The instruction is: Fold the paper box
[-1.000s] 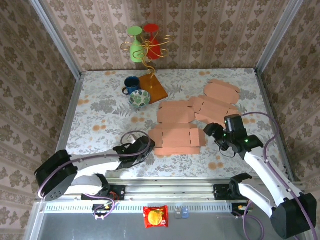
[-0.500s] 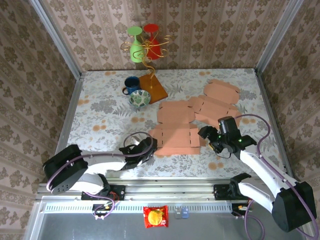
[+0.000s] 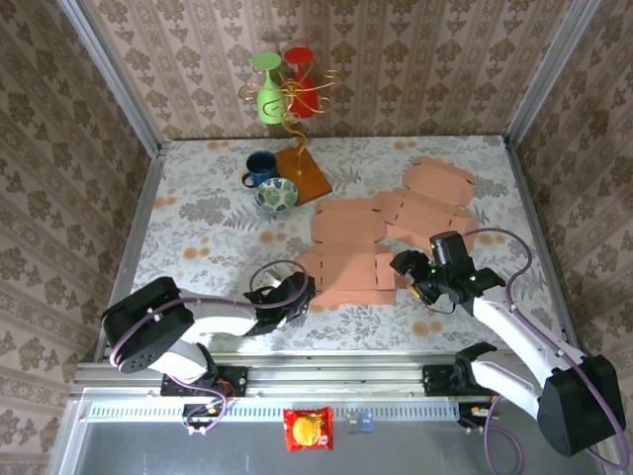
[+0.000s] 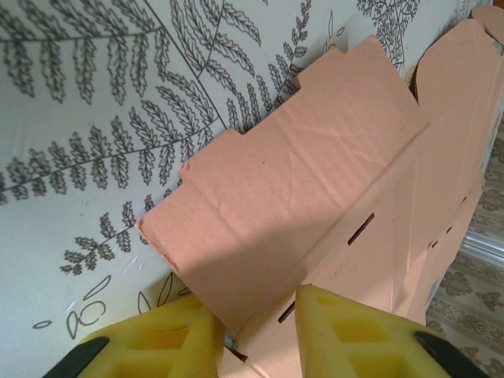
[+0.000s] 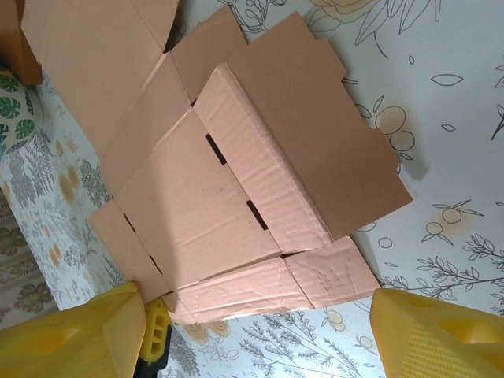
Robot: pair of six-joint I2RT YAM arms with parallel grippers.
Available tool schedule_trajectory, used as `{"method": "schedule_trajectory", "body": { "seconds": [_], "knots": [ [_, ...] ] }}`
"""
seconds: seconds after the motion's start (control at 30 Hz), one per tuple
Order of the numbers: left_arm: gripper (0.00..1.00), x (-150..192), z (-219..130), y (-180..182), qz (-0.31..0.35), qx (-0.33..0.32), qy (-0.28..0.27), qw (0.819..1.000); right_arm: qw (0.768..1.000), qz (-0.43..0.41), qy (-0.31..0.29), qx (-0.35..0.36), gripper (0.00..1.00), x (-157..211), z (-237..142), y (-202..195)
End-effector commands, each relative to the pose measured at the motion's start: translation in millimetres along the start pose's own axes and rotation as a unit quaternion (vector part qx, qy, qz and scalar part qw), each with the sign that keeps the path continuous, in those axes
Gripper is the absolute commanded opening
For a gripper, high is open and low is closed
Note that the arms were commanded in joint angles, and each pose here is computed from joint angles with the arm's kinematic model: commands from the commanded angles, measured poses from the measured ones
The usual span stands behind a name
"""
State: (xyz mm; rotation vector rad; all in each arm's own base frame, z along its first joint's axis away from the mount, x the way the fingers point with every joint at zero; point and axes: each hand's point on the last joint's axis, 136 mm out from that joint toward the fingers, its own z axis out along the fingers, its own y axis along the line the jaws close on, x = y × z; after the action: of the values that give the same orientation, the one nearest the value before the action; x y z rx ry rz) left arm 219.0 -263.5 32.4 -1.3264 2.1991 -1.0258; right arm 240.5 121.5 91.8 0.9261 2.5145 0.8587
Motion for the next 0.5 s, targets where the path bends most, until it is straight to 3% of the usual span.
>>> {"method": "schedule_trajectory", "body": {
  "seconds": [0.0,0.2,0.47],
  "knots": [
    [0.22,-1,1,-3,-0.003,0.012,-0.005,1.0,1.0,0.013,0.012,-0.004,0.77,6,3,-1],
    [0.01,-4,-4,-12,0.011,0.027,-0.016,0.999,0.999,0.045,0.02,-0.007,0.76,11,0,1],
    [0.0,-3,-25,-45,0.017,0.064,-0.023,0.998,0.992,0.12,0.011,-0.043,0.71,32,-2,15]
  ]
}}
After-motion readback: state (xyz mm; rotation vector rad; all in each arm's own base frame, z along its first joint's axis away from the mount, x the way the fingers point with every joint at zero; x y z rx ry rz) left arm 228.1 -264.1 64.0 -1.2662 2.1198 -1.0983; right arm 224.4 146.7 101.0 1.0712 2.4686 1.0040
